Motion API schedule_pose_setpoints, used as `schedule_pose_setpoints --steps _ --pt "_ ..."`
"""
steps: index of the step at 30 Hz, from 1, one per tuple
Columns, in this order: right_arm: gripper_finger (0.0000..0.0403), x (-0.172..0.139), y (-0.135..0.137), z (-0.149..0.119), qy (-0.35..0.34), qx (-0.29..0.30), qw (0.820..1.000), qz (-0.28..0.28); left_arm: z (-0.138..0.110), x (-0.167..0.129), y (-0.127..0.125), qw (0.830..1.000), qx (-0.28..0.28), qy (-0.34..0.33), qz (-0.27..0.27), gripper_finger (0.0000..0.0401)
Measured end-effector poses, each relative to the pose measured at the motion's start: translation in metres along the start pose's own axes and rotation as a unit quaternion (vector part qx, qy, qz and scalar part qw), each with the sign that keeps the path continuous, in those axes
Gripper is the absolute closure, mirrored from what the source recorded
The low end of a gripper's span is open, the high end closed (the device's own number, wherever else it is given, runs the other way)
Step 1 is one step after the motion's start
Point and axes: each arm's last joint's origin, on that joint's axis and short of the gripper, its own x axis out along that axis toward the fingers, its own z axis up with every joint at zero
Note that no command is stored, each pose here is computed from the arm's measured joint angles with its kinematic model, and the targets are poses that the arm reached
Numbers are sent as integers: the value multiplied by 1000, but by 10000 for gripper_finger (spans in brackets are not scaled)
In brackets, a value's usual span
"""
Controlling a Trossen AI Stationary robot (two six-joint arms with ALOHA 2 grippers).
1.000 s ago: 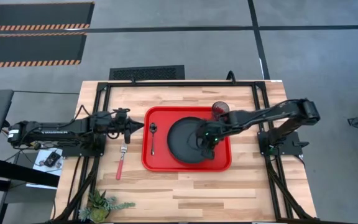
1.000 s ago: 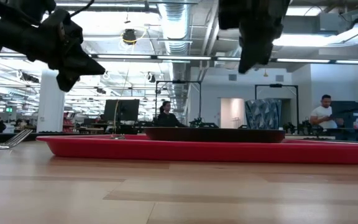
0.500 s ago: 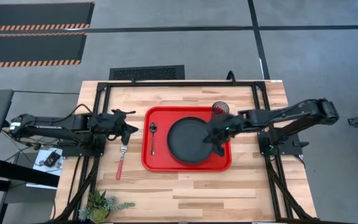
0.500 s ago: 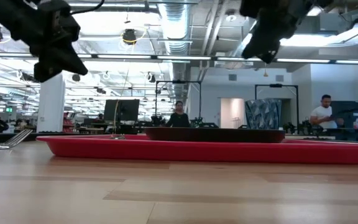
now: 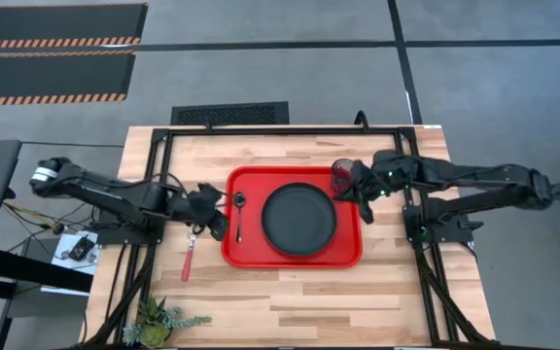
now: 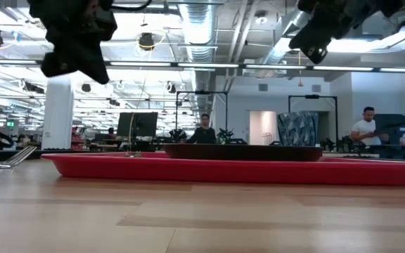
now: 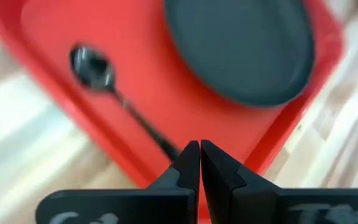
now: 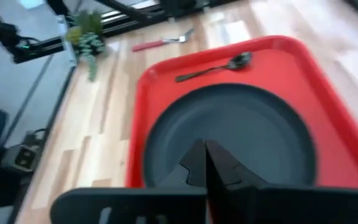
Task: Pick and place plate/cup/fork/spoon on tray
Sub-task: Put the pink fork on the orange tray
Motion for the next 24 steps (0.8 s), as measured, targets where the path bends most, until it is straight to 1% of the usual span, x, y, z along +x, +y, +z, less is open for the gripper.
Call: schedule_pose_setpoints --steps 3,6,9,12,16,19,21,24 --pt "396 -2 -4 1 -2 -16 1000 -4 -4 -6 -15 998 -46 38 37 401" --pt "396 -3 -8 -1 8 -33 999 9 -13 -11 -26 991 -86 73 70 401" --pt "395 -4 -11 -4 26 -41 999 18 -29 -16 -34 984 -105 110 93 401" --pt "395 -5 -14 -6 35 -51 998 18 -48 -19 -33 976 -116 131 128 401" --pt "394 -6 -17 -5 31 -61 998 10 -68 -13 -15 966 -120 136 184 401" --pt "394 -7 -20 -3 21 -60 998 4 -79 -2 1 962 -125 154 190 401" --pt "394 -7 -21 -2 19 -56 998 1 -85 9 12 962 -134 157 177 401" --pt "394 -7 -23 -2 16 -51 999 -1 -91 20 26 963 -162 156 148 401"
